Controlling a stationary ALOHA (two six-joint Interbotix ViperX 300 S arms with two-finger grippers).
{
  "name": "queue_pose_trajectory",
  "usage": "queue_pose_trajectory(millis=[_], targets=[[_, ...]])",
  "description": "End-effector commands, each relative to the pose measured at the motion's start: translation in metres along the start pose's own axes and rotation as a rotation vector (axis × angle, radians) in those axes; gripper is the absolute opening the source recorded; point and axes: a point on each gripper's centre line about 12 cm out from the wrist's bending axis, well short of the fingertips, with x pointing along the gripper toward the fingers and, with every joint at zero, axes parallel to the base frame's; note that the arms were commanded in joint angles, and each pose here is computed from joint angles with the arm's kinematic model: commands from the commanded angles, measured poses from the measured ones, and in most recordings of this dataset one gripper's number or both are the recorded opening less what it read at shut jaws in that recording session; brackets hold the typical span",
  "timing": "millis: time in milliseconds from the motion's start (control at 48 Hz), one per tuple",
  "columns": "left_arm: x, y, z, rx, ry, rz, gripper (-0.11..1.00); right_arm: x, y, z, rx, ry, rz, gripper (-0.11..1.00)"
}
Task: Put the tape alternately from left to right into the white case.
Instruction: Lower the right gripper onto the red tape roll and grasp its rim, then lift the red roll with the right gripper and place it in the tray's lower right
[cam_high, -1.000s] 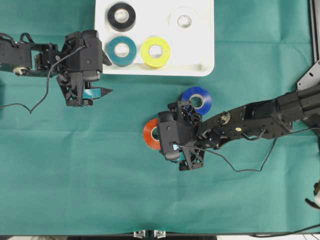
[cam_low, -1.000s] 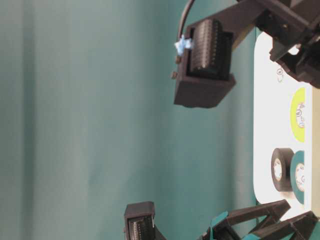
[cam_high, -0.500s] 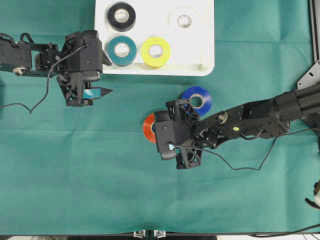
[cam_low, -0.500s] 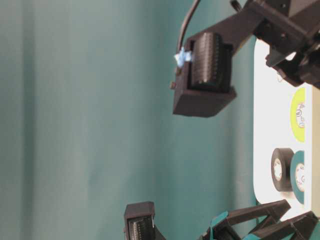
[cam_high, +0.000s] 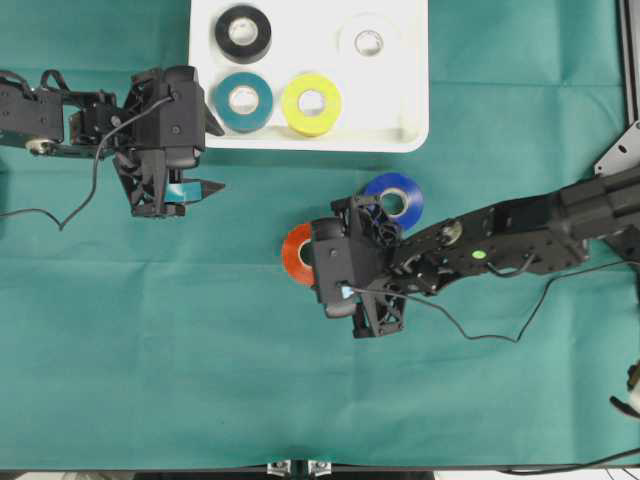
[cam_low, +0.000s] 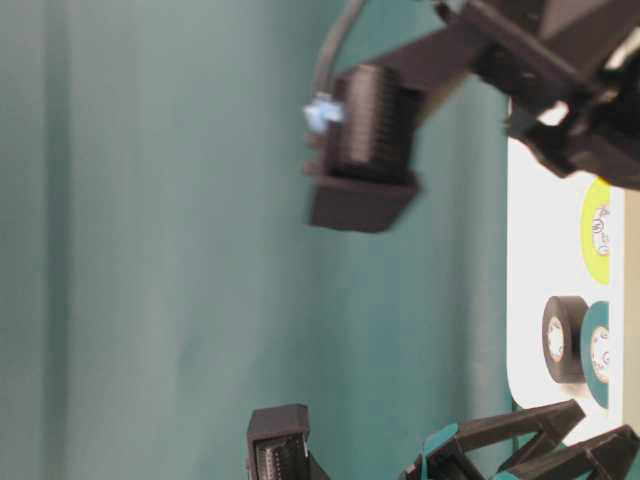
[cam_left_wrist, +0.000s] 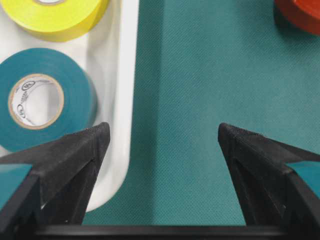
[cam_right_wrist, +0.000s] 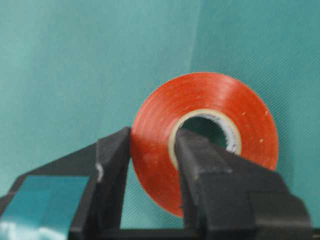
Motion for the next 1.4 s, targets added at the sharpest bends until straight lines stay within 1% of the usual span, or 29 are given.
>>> queue_pose_trajectory(millis=[0, 125, 250, 417, 542, 583, 708, 854, 958, 1000, 1208, 1375], targets=[[-0.006, -0.002, 0.012, 0.003, -0.043, -0.002, 0.65, -0.019, 0.003, 0.019, 0.002, -0.068, 0.018, 0.26], [-0.006, -0.003, 0.012, 0.007, -0.045, -0.005, 0.65, -0.031, 0.003, 0.025, 0.005, -0.094, 0.019, 0.26], [-0.007, -0.004, 0.012, 0.009, -0.048, -0.007, 0.65, -0.042, 0.000, 0.029, 0.005, -0.106, -0.002, 0.26], [-0.010, -0.006, 0.014, 0.011, -0.057, -0.011, 0.65, -0.056, -0.009, 0.034, 0.008, -0.103, -0.075, 0.26], [-0.010, -0.006, 0.014, 0.011, -0.058, -0.011, 0.65, -0.060, -0.023, 0.035, 0.017, -0.085, -0.146, 0.26], [-0.010, -0.006, 0.014, 0.013, -0.057, -0.011, 0.65, -0.060, -0.028, 0.036, 0.013, -0.085, -0.160, 0.26], [-0.009, -0.006, 0.014, 0.013, -0.057, -0.011, 0.65, -0.060, -0.051, 0.039, 0.000, -0.089, -0.218, 0.26], [-0.009, -0.007, 0.012, 0.012, -0.052, -0.014, 0.65, -0.063, -0.081, 0.048, -0.049, -0.116, -0.280, 0.26], [-0.009, -0.009, 0.012, 0.018, -0.051, -0.018, 0.65, -0.065, -0.104, 0.050, -0.051, -0.128, -0.311, 0.26], [-0.009, -0.010, 0.012, 0.019, -0.051, -0.019, 0.65, -0.066, -0.113, 0.050, -0.043, -0.132, -0.321, 0.26], [-0.008, -0.012, 0.012, 0.023, -0.050, -0.024, 0.65, -0.069, -0.160, 0.040, 0.039, -0.128, -0.362, 0.26], [-0.008, -0.012, 0.011, 0.023, -0.049, -0.025, 0.65, -0.073, -0.185, 0.026, 0.088, -0.111, -0.394, 0.26]])
